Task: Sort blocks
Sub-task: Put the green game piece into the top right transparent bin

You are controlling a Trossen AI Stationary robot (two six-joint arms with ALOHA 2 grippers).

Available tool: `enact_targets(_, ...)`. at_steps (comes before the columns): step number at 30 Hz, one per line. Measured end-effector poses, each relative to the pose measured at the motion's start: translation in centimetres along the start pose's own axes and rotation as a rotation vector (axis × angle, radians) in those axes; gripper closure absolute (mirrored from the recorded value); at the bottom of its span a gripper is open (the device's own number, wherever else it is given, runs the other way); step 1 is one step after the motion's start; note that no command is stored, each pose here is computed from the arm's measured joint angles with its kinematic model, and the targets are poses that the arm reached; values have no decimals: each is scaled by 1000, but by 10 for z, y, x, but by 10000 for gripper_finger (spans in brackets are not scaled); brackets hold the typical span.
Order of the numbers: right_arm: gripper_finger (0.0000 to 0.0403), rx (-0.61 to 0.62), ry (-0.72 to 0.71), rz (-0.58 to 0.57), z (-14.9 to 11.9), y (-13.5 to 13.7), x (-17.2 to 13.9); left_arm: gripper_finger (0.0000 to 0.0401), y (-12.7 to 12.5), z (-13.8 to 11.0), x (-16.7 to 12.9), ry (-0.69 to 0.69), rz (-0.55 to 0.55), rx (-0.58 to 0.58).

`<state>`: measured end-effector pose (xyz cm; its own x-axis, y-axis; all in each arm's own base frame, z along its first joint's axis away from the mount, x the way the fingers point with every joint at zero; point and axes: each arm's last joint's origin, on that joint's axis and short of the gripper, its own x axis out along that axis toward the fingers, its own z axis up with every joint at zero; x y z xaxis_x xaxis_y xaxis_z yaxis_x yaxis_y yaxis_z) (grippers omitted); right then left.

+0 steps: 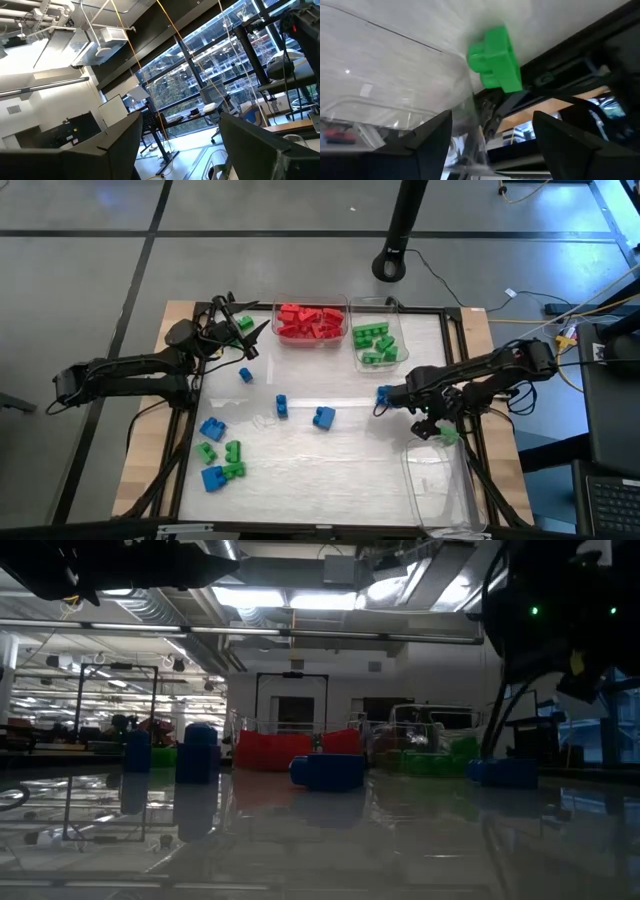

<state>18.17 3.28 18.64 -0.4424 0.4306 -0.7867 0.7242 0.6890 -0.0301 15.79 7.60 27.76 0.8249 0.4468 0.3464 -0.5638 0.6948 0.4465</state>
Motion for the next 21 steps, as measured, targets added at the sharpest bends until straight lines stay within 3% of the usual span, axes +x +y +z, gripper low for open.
enact_targets(11,127,-13,21,32,10,-8,26,148,0,0,0,-1,1,8)
enact_targets(21,127,-47,4,48,13,-7,27,148,0,0,0,-2,1,5)
